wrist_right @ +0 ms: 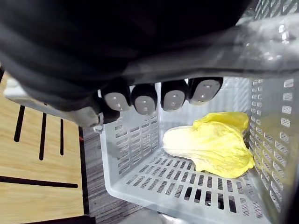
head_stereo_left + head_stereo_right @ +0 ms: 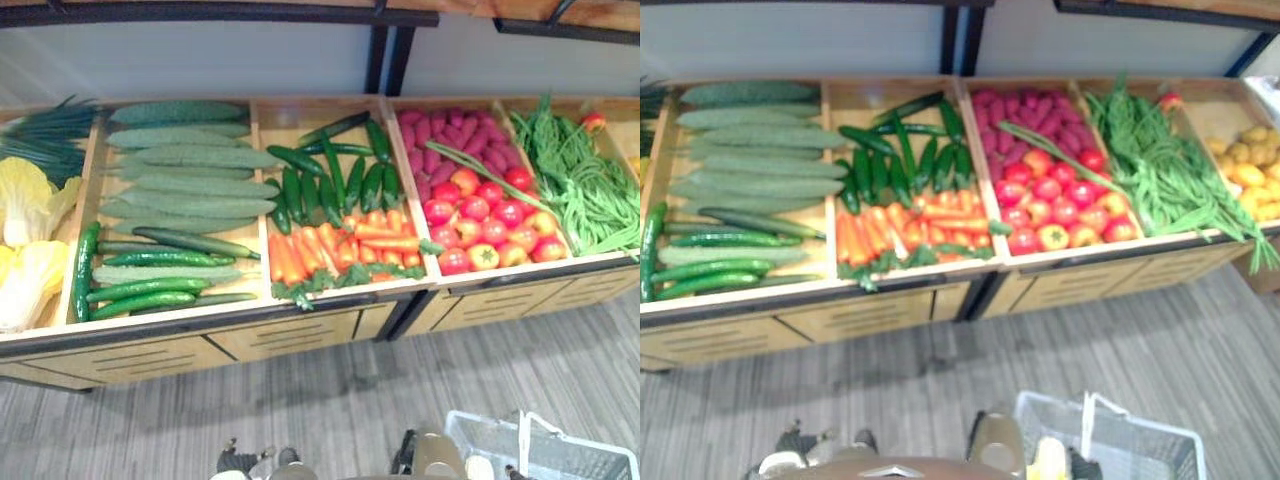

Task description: Pick vegetable in the basket

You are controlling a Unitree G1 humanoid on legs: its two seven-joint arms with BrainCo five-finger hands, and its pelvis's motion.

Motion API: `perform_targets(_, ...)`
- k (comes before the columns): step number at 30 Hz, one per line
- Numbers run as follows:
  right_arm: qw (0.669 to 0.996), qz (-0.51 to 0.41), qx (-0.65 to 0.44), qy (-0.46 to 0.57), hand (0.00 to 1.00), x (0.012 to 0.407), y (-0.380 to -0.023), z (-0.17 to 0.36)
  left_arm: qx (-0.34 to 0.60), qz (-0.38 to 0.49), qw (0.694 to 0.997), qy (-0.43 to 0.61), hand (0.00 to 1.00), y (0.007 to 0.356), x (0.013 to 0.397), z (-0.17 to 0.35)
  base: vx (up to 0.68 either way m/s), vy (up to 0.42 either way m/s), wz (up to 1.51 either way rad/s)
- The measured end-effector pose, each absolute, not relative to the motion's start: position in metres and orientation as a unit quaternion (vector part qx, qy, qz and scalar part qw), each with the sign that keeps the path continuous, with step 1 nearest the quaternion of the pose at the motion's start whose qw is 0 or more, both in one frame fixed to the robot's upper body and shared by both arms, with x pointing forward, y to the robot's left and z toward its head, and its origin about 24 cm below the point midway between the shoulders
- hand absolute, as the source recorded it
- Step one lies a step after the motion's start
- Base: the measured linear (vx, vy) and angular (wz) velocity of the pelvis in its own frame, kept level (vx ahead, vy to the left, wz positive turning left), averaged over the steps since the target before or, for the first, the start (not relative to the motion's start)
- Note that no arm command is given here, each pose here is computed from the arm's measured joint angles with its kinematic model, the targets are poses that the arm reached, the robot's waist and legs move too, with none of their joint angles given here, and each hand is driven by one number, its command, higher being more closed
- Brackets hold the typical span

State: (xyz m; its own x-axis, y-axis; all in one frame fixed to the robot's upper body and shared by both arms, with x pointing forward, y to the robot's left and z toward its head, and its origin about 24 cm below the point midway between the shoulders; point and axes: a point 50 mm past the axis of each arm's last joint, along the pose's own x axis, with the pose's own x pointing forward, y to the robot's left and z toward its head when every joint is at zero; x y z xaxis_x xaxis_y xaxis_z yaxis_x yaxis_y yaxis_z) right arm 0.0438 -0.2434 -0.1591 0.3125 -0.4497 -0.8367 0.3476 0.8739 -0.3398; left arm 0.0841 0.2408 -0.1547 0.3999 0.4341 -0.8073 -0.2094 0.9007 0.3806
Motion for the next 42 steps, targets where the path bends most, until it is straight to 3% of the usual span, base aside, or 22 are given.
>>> perform_targets(4, 0.790, -0.246, -0.036, 0.561, 1.00, 0.028, -0.237, -0.164, 0.133, 0.213, 0.822, 0.511, 0.00, 0.263, 0.080, -0.149, 0.16, -0.333, 0.03)
perform_targets(8, 0.789, -0.247, -0.061, 0.559, 1.00, 0.033, -0.263, -0.158, 0.089, 0.177, 0.821, 0.535, 0.00, 0.224, 0.074, -0.162, 0.15, -0.218, -0.13)
perform_targets(14, 0.802, -0.208, -0.098, 0.551, 1.00, 0.045, -0.264, -0.156, 0.082, 0.201, 0.811, 0.543, 0.00, 0.231, 0.058, -0.162, 0.06, -0.051, -0.02)
perform_targets(17, 0.789, -0.208, -0.094, 0.571, 1.00, 0.031, -0.261, -0.160, 0.087, 0.212, 0.808, 0.542, 0.00, 0.234, 0.054, -0.161, 0.06, -0.062, 0.39)
perform_targets(26, 0.783, -0.233, -0.109, 0.567, 1.00, 0.028, -0.281, -0.153, 0.116, 0.185, 0.833, 0.508, 0.00, 0.217, 0.076, -0.158, 0.05, 0.037, 0.10)
perform_targets(33, 0.795, -0.251, -0.106, 0.542, 1.00, 0.031, -0.263, -0.155, 0.182, 0.287, 0.892, 0.299, 0.00, 0.234, 0.141, -0.102, -0.02, 0.091, -0.15)
perform_targets(42, 0.784, -0.281, -0.122, 0.540, 1.00, 0.019, -0.281, -0.149, 0.251, 0.390, 0.885, -0.042, 0.00, 0.245, 0.197, 0.021, 0.04, 0.001, -0.23)
